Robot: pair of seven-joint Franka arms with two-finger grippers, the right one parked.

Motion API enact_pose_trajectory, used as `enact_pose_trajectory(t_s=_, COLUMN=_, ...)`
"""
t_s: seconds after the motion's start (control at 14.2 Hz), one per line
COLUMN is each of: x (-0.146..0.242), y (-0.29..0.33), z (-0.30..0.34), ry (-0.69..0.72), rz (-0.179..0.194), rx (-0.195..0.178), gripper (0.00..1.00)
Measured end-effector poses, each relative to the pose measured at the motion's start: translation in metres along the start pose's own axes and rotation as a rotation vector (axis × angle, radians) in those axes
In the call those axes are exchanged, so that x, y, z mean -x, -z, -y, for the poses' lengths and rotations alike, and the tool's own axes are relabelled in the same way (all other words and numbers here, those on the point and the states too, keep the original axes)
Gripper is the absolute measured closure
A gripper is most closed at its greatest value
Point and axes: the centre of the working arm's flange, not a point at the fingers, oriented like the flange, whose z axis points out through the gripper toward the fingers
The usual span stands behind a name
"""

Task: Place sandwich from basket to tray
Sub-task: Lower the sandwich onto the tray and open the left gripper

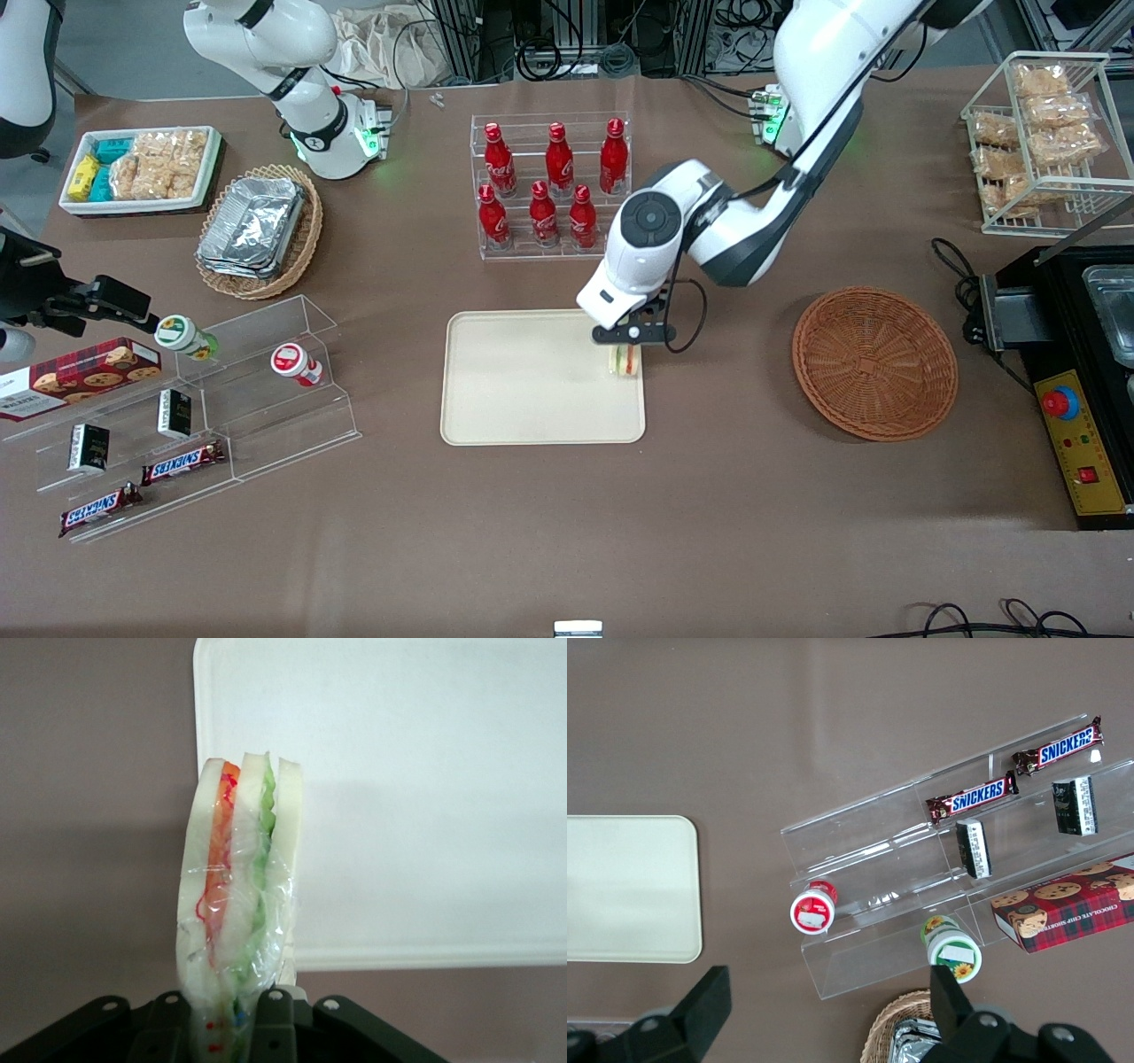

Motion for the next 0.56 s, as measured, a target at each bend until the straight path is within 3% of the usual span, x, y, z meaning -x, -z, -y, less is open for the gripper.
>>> enact_pose_trajectory(t_s=0.21, x=-0.011, y=-0.039, z=-0.001, ry=0.012, rz=-0.025, rx=-0.037, gripper=0.81)
enact_pose_trajectory(t_s=0.56, x=-0.018, y=-0.057, z=-0.004, ry=0.02, rz=-0.015, rx=-0.031, gripper=0.81)
